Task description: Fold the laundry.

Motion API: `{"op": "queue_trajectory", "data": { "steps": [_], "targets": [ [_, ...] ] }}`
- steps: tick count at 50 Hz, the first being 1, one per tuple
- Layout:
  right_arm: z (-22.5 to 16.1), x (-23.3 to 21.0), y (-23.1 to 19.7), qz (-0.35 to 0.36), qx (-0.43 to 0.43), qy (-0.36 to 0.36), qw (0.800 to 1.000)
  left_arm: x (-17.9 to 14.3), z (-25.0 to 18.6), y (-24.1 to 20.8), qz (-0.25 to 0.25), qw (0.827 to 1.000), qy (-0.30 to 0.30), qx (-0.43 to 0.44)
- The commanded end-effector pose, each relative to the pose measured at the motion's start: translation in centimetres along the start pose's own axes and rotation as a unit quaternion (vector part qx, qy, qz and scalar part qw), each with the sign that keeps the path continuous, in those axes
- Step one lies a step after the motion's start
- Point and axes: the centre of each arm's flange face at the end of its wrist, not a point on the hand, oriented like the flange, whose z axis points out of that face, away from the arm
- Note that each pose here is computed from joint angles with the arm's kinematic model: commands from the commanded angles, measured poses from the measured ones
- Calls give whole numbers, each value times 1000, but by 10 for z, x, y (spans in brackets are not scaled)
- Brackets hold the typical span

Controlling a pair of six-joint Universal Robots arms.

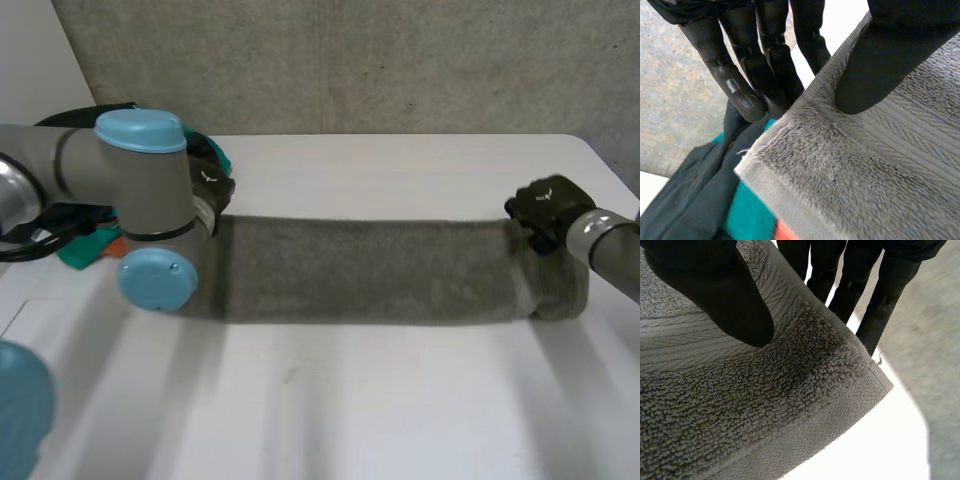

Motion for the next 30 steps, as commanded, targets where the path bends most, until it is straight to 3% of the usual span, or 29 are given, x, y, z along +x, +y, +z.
{"op": "queue_trajectory", "data": {
  "steps": [1, 8, 13, 18, 23, 30],
  "targets": [
    [41, -1, 3, -13, 50, 35, 998, 12, 31, 0, 10, 1000, -18, 17],
    [71, -7, 16, -17, 58, 46, 997, 17, 49, -3, -6, 998, -41, 51],
    [73, -1, 15, -4, 32, 80, 996, 16, 42, -18, -25, 996, -50, 76],
    [37, 15, -4, 58, -4, 89, 994, 9, 21, -28, -45, 995, -39, 77],
    [-2, 15, -14, 105, -31, 47, 993, 3, -2, -29, -71, 995, -26, 73],
    [-29, 6, 15, 138, -83, -8, 987, 1, -27, -25, -96, 993, -3, 75]
  ]
}}
